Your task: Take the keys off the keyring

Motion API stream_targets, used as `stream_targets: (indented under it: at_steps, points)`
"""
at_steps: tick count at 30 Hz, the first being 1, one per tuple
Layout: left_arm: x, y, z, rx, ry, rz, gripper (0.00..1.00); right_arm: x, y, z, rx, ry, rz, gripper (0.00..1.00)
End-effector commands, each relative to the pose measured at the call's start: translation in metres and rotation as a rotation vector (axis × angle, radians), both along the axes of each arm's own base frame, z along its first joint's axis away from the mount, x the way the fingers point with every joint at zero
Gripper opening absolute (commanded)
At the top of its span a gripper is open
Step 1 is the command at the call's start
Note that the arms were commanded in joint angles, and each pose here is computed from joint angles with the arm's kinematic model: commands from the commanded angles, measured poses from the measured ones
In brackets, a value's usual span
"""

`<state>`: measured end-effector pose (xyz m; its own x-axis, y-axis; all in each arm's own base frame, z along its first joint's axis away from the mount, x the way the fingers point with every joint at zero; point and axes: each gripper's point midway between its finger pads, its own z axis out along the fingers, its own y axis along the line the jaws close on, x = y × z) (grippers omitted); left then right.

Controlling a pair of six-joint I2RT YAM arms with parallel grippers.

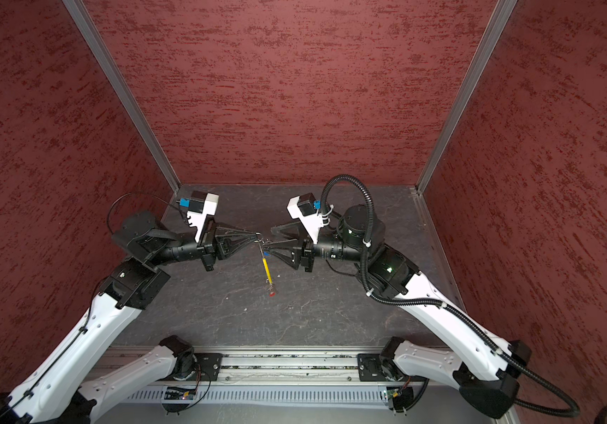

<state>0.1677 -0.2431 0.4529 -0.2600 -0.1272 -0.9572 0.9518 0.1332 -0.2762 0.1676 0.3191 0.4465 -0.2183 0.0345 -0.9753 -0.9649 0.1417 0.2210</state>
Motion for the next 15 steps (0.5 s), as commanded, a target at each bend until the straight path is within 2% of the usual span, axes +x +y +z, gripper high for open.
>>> stream_targets:
  at_steps: [1,9,15]
  points:
    - [-0.007,0.003,0.02,-0.067,-0.068,-0.013,0.0,-0.004,0.0,0.018,0.074,-0.047,0.018,0.55]
    - [-0.009,0.003,0.02,-0.075,-0.066,-0.015,0.0,-0.006,0.005,0.009,0.053,-0.026,0.05,0.49]
    - [-0.007,0.003,0.021,-0.079,-0.069,-0.009,0.0,-0.01,0.007,0.005,0.048,-0.017,0.084,0.34]
